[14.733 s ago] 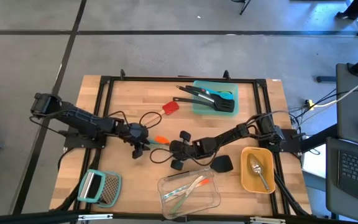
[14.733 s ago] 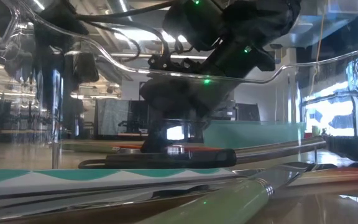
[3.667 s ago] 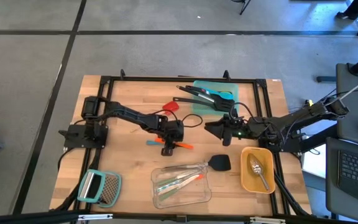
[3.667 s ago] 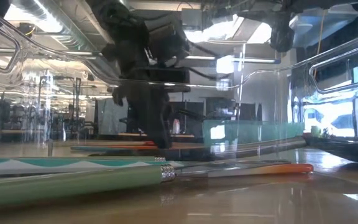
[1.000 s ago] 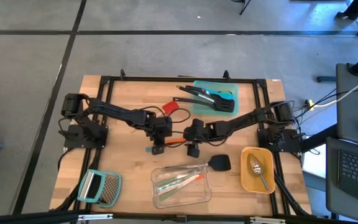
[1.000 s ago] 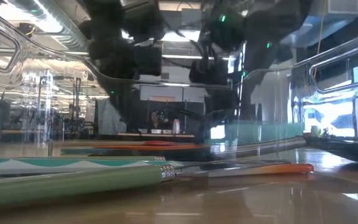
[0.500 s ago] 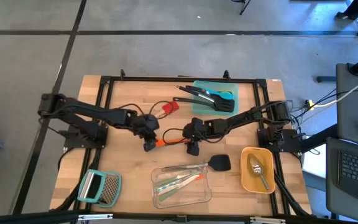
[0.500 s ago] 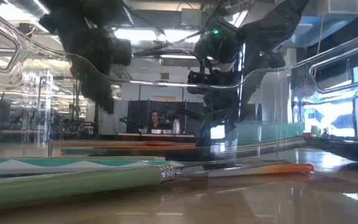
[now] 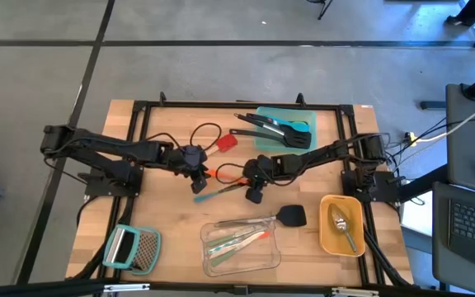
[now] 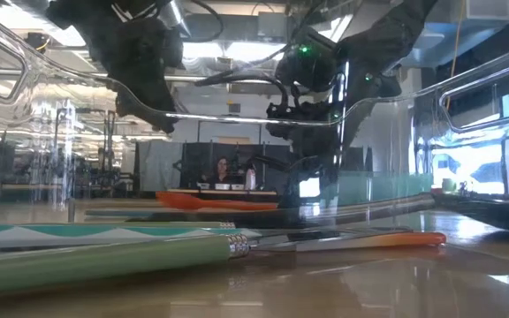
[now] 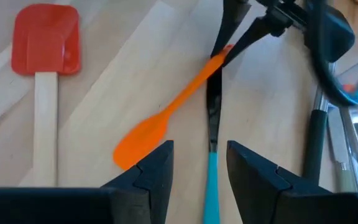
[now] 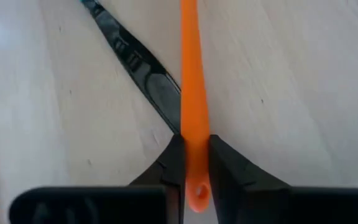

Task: Pick & Place Kitchen Items
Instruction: Put the orange spatula into the green bin

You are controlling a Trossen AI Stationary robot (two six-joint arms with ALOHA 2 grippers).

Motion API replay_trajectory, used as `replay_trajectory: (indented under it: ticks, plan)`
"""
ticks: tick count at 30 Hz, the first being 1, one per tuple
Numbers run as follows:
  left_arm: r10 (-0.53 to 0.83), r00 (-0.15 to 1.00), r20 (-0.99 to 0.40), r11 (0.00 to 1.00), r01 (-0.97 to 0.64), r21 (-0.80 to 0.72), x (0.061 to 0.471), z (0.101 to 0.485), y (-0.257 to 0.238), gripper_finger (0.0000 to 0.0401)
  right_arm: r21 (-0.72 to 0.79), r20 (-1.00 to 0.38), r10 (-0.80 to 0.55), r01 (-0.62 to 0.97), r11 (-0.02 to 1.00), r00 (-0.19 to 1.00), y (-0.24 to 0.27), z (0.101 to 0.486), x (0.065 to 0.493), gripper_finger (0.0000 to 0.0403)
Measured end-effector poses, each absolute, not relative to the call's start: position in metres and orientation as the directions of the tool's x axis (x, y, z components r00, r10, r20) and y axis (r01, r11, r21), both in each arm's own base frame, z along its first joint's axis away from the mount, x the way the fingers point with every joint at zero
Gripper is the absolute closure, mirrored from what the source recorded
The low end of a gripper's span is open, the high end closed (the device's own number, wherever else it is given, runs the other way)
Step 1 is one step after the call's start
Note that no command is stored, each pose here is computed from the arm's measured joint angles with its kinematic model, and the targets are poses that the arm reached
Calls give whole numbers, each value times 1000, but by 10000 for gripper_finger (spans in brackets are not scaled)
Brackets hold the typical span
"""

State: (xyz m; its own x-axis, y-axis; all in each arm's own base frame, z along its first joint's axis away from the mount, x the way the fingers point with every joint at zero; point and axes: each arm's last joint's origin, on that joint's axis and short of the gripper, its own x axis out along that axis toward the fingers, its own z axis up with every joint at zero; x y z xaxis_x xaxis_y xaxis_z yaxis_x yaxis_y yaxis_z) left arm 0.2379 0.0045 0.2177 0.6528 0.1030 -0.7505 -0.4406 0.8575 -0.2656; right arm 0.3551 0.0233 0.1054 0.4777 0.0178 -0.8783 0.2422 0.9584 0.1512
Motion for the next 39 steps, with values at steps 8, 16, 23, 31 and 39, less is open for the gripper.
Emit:
replay_trajectory:
  ticks: [8,16,23,31,39]
  plan:
    - [177,629,-757,909,-399,-119,240,214,7,260,394,-848,249,240,887,469,26,107,356,367]
    - [106,567,-817,989,-144,28,251,192,7,244,461,-833,321,245,853,452,25,106,355,388]
    - [29,546,-838,999,-34,12,271,162,-1,193,443,-839,297,254,860,457,24,106,355,388]
    - [10,561,-827,1000,-30,-8,287,141,-3,169,424,-845,272,266,866,461,24,106,356,388]
    - [-20,500,-866,999,-16,-32,291,117,-3,178,408,-849,251,274,871,465,24,106,356,388]
